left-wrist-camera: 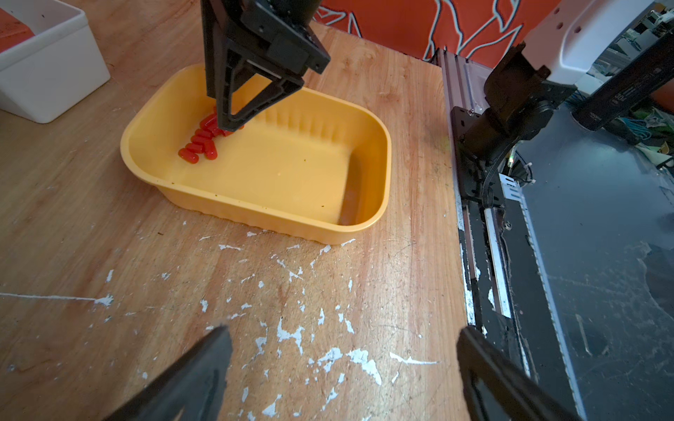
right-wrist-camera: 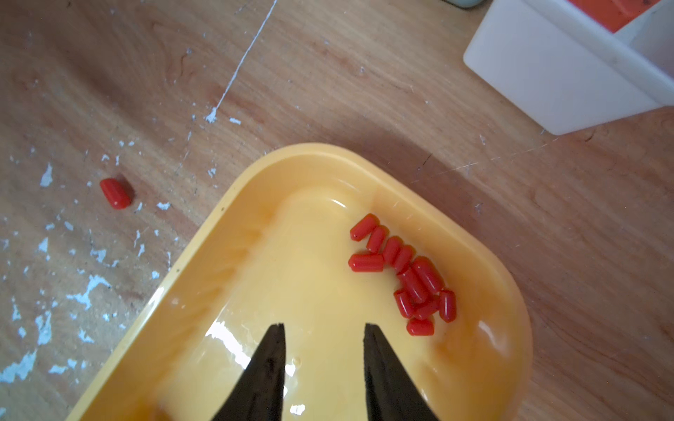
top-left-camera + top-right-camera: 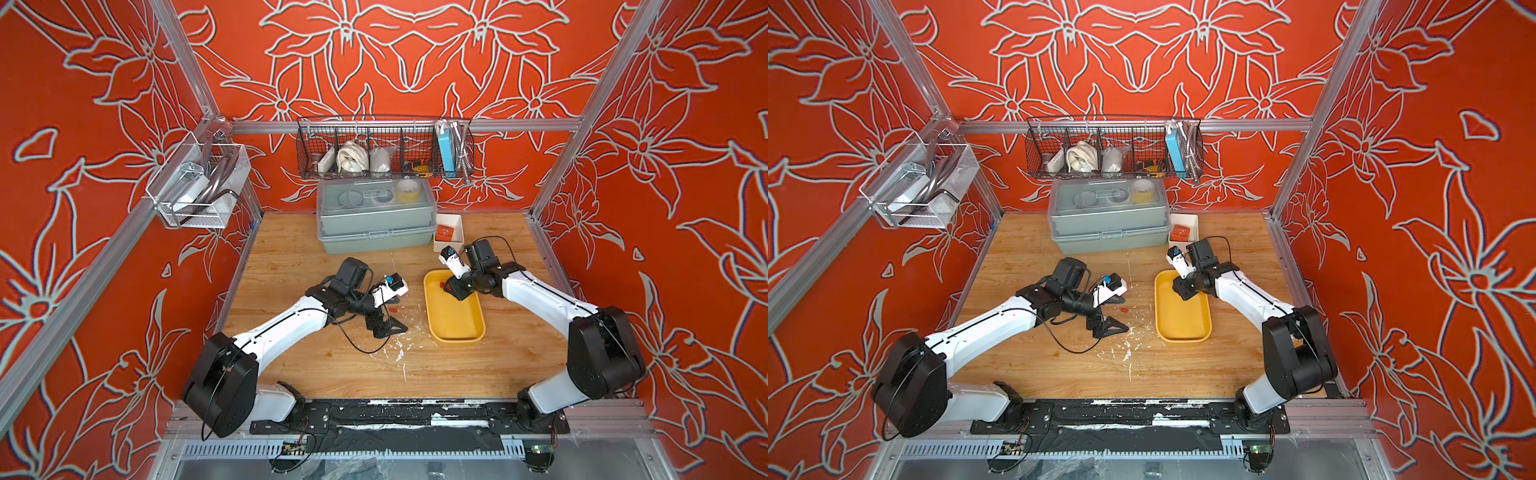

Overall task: Take the screw protection sleeves out of the storage box
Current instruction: Pick up the screw protection sleeve from the storage box.

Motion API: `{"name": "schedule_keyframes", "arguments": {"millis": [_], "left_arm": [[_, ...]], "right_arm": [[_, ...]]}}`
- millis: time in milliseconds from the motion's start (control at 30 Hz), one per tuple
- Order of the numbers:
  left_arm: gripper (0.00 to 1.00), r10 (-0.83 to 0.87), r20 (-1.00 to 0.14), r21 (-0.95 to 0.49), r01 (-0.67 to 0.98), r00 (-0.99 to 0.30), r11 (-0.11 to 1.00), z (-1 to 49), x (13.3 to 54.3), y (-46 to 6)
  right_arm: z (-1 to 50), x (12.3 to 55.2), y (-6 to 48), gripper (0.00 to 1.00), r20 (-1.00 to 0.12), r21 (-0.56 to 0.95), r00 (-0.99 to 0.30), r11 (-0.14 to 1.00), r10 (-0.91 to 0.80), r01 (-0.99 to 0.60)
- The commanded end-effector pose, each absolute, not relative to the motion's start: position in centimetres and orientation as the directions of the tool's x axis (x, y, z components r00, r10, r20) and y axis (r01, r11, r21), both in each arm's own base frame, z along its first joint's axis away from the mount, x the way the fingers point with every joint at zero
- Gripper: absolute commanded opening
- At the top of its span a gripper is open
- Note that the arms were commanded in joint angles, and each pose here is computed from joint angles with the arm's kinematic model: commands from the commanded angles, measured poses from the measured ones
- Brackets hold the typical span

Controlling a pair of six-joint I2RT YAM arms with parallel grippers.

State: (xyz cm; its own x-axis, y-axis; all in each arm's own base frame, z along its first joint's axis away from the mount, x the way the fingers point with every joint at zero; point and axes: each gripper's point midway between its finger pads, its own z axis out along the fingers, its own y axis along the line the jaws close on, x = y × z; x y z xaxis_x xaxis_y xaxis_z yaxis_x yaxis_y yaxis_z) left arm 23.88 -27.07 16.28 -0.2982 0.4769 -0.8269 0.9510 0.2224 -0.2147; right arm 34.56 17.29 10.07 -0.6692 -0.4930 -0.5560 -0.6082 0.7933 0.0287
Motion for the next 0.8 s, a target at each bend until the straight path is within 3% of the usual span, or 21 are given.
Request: {"name": "schedule_keyframes", "arguments": {"millis": [0,333,767], "left_arm": [[0.96,0.468,-0.840,-0.193,0.957,-0.275,0.217,16.4,23.9,-27.2],[0.97,0.482,-0.834,-0.184,0.958,-0.270,0.219,16.4,23.9,-27.1],[0.97,0.497,-0.829,-0.168,0.963,-0.255,0.213,16.1,23.8,-26.8]], "right_arm": [[9.0,36.1,17.4,0.34,-0.569,0.063,-0.723,0.857,-0.391,-0.512],[6.3,38.1,18.0,0.30,-0.572,0.139,-0.789,0.921,-0.225,-0.363],[3.6,39.0,18.4,0.24,-0.548,0.117,-0.808,0.937,-0.216,-0.330]]}}
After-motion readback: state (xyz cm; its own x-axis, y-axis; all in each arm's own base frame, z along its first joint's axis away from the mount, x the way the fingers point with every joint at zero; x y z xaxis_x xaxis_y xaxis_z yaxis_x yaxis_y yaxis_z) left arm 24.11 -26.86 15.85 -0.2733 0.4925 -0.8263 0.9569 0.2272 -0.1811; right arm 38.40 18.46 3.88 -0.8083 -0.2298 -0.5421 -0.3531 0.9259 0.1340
